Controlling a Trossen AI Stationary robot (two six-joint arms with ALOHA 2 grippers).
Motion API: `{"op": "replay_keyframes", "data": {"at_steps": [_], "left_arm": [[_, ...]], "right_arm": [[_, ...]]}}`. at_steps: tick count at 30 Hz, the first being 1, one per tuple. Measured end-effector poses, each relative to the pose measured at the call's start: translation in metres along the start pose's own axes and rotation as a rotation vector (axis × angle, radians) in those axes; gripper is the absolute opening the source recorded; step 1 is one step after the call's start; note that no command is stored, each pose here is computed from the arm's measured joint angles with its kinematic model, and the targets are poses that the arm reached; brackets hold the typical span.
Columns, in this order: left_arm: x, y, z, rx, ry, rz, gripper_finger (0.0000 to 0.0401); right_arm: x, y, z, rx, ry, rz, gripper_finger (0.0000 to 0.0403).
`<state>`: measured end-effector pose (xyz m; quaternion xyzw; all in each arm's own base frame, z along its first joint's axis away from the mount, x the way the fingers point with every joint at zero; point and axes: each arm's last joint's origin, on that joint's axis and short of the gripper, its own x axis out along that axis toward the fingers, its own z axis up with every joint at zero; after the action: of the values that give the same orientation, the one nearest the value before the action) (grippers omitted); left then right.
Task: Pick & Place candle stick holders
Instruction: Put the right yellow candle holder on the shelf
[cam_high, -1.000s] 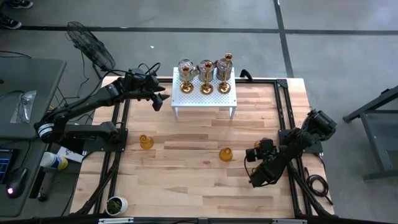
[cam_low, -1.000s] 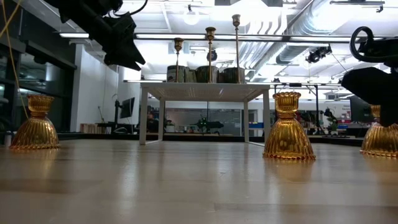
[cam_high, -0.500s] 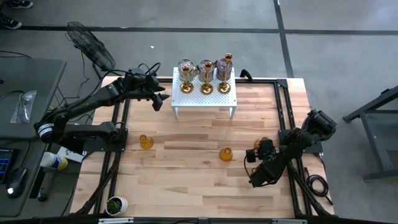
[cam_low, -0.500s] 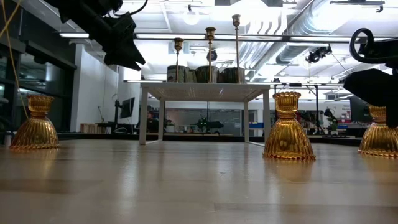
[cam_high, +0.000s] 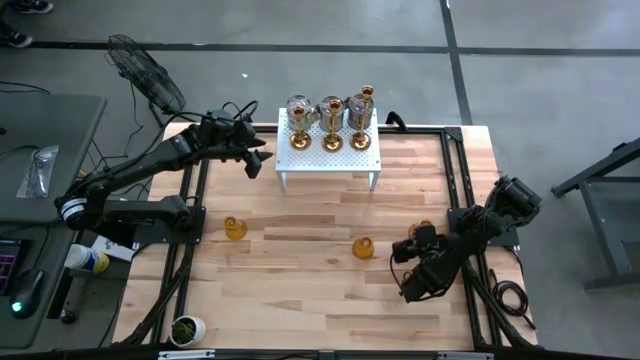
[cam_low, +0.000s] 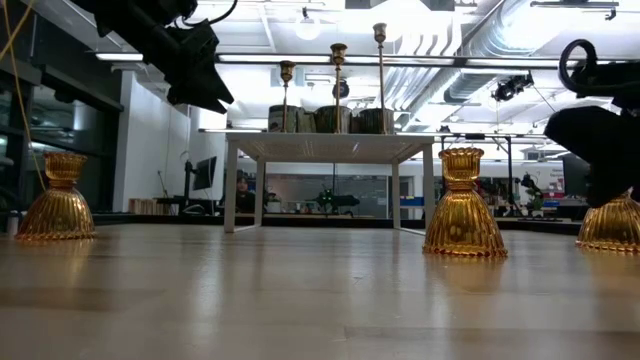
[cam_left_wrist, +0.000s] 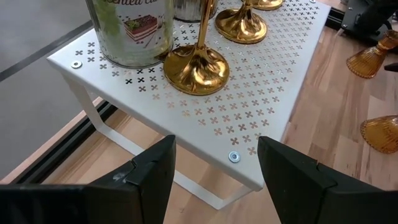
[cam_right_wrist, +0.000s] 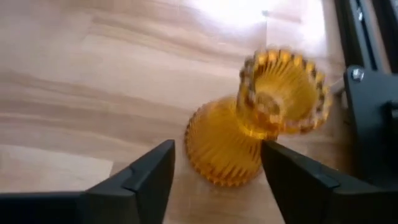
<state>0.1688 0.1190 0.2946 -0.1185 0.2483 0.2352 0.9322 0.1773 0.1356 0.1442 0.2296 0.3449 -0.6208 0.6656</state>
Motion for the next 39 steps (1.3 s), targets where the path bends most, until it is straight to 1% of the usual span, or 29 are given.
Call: {"op": "replay_keyframes", "data": {"at_steps": [3, 6, 13, 16, 19, 27, 30, 34, 39], "left_arm": [[0.000, 0.000, 0.000, 0.000, 0.000, 0.000, 0.0223], [0.000, 0.000, 0.000, 0.000, 0.000, 0.000, 0.0223], [0.000, 0.000, -0.001, 0.031, 0.012, 0.000, 0.0223], [0.000, 0.000, -0.001, 0.032, 0.014, 0.000, 0.0223], [0.000, 0.000, -0.001, 0.032, 0.014, 0.000, 0.0223], [0.000, 0.000, -0.001, 0.032, 0.014, 0.000, 0.0223], [0.000, 0.000, -0.001, 0.032, 0.014, 0.000, 0.0223], [0.000, 0.000, -0.001, 0.032, 0.014, 0.000, 0.0223], [0.000, 0.000, -0.001, 0.032, 0.014, 0.000, 0.0223]], "right_arm": [[0.004, -0.002, 0.002, -0.003, -0.008, -0.025, 0.0258], [0.010, -0.005, 0.003, 0.000, -0.020, -0.049, 0.0268], [0.016, -0.003, 0.009, 0.019, -0.034, -0.082, 0.0264], [0.017, -0.003, 0.010, 0.025, -0.033, -0.087, 0.0252], [0.017, -0.002, 0.011, 0.025, -0.041, -0.082, 0.0231], [0.017, -0.002, 0.012, 0.023, -0.061, -0.069, 0.0155], [0.016, -0.003, 0.012, 0.020, -0.070, -0.066, 0.0132], [0.016, -0.003, 0.013, 0.017, -0.072, -0.073, 0.0119], [0.016, -0.003, 0.013, 0.017, -0.069, -0.078, 0.0123]]}}
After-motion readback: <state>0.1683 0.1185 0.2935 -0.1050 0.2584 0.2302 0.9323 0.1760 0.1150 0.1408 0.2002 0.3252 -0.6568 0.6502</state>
